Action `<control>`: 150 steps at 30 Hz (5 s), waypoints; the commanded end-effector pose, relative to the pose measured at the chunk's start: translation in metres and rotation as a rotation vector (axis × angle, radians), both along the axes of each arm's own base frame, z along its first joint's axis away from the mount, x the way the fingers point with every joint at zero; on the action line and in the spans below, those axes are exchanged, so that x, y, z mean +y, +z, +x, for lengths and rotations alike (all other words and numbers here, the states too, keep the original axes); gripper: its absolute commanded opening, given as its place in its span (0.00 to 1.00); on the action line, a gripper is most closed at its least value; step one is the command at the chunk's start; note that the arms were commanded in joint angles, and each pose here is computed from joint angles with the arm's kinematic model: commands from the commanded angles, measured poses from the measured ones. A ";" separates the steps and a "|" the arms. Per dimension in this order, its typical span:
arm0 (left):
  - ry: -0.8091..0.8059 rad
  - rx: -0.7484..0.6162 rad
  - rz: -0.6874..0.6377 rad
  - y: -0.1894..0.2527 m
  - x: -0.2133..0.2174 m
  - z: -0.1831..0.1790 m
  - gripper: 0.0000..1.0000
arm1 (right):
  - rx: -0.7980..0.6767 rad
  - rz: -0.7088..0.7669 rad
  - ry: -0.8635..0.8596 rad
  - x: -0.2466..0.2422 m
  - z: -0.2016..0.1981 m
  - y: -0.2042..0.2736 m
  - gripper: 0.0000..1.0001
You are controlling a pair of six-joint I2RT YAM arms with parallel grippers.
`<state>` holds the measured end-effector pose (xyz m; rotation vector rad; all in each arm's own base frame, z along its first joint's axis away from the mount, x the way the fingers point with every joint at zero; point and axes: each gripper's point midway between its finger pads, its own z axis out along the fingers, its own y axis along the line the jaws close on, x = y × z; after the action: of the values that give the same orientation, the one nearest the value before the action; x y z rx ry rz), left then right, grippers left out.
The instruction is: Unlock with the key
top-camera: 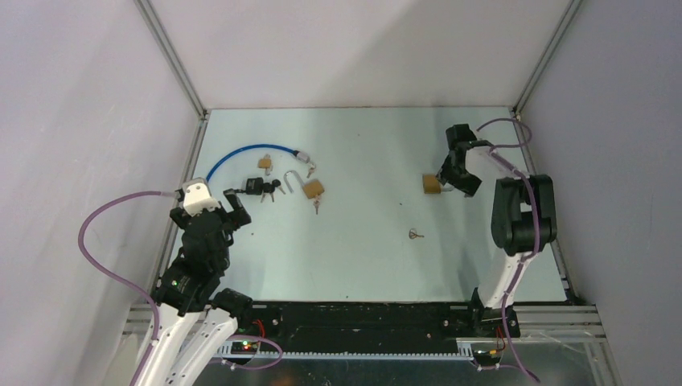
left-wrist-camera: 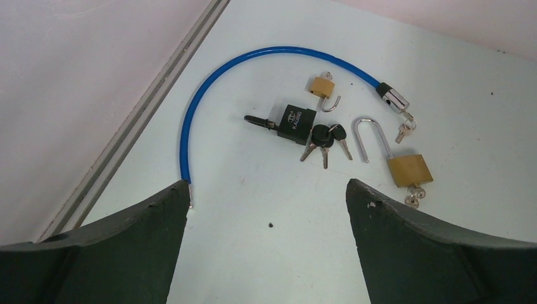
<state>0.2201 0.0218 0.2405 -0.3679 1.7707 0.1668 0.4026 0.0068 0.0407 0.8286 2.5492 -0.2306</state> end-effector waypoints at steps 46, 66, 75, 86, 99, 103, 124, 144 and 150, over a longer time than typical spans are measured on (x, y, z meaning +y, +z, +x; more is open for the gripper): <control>-0.008 0.001 0.016 0.000 0.001 0.002 0.95 | 0.098 0.206 1.172 0.321 -0.223 0.000 0.00; -0.006 -0.009 0.015 0.002 0.002 0.001 0.95 | -0.081 0.152 0.754 0.241 -0.139 0.084 0.88; -0.018 -0.018 0.006 0.004 0.000 0.000 0.95 | -0.137 0.082 0.014 0.099 -0.051 0.072 0.99; -0.028 -0.023 -0.002 0.005 -0.001 0.000 0.95 | -0.072 0.071 -0.323 0.043 0.017 0.038 0.99; -0.044 -0.022 -0.013 0.005 -0.003 0.001 0.95 | 0.008 0.149 -0.448 0.053 0.048 -0.011 0.99; -0.048 -0.020 -0.014 0.004 -0.004 0.001 0.95 | 0.069 0.147 -0.442 0.059 0.039 -0.030 0.95; -0.054 -0.040 -0.026 0.007 -0.004 -0.002 0.95 | 0.060 0.237 0.183 0.147 -0.033 0.003 0.32; -0.078 0.011 -0.016 -0.003 -0.010 0.005 0.95 | -0.063 0.042 0.480 0.199 -0.076 0.051 0.90; -0.090 0.028 -0.015 -0.006 -0.013 0.008 0.95 | -0.121 0.080 0.656 0.236 -0.118 0.075 0.83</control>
<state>0.2240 0.0108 0.2354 -0.3173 1.8082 0.0963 0.3082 0.2310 0.1014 0.1358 2.6091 0.1036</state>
